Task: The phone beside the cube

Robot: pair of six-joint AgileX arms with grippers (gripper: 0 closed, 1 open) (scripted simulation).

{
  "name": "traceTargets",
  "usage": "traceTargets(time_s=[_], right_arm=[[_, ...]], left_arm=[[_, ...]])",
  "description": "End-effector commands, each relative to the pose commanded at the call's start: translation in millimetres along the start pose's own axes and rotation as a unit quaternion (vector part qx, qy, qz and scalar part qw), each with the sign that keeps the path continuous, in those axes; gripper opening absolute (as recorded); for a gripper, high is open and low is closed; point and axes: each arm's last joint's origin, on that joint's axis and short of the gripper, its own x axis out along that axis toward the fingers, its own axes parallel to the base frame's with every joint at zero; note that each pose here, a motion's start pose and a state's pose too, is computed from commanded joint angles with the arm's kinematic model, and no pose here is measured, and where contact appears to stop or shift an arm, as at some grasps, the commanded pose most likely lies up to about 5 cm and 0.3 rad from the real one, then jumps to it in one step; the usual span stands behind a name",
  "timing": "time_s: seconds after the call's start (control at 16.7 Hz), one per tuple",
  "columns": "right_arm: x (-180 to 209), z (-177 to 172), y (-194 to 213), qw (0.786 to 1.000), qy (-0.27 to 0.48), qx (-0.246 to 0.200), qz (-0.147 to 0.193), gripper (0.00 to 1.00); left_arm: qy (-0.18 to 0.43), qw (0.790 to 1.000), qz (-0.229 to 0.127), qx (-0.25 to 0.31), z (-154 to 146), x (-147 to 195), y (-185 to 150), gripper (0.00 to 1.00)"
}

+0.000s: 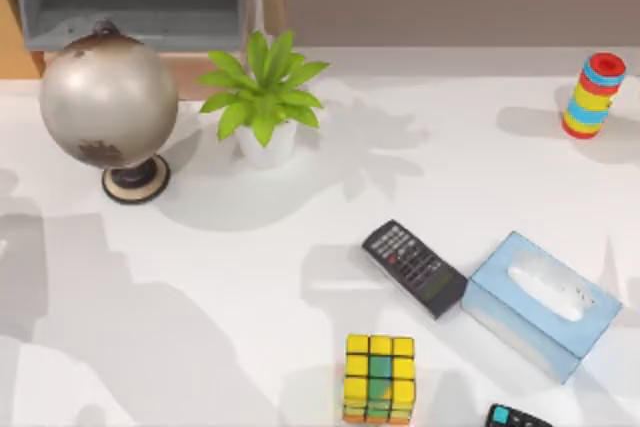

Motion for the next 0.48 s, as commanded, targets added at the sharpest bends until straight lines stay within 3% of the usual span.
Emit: traceTargets(time_s=[0.3,0.48], right_arm=[[0.0,0.0,0.0,1.000,0.000,0.000,0.000,1.00],[0.0,0.0,0.0,1.000,0.000,0.000,0.000,1.00]], left_arm=[[-0.002,1.000,0.001,0.000,0.3,32.2,1.1,1.00],[-0.001,1.000,0.001,0.000,0.0,34.2,1.0,1.00]])
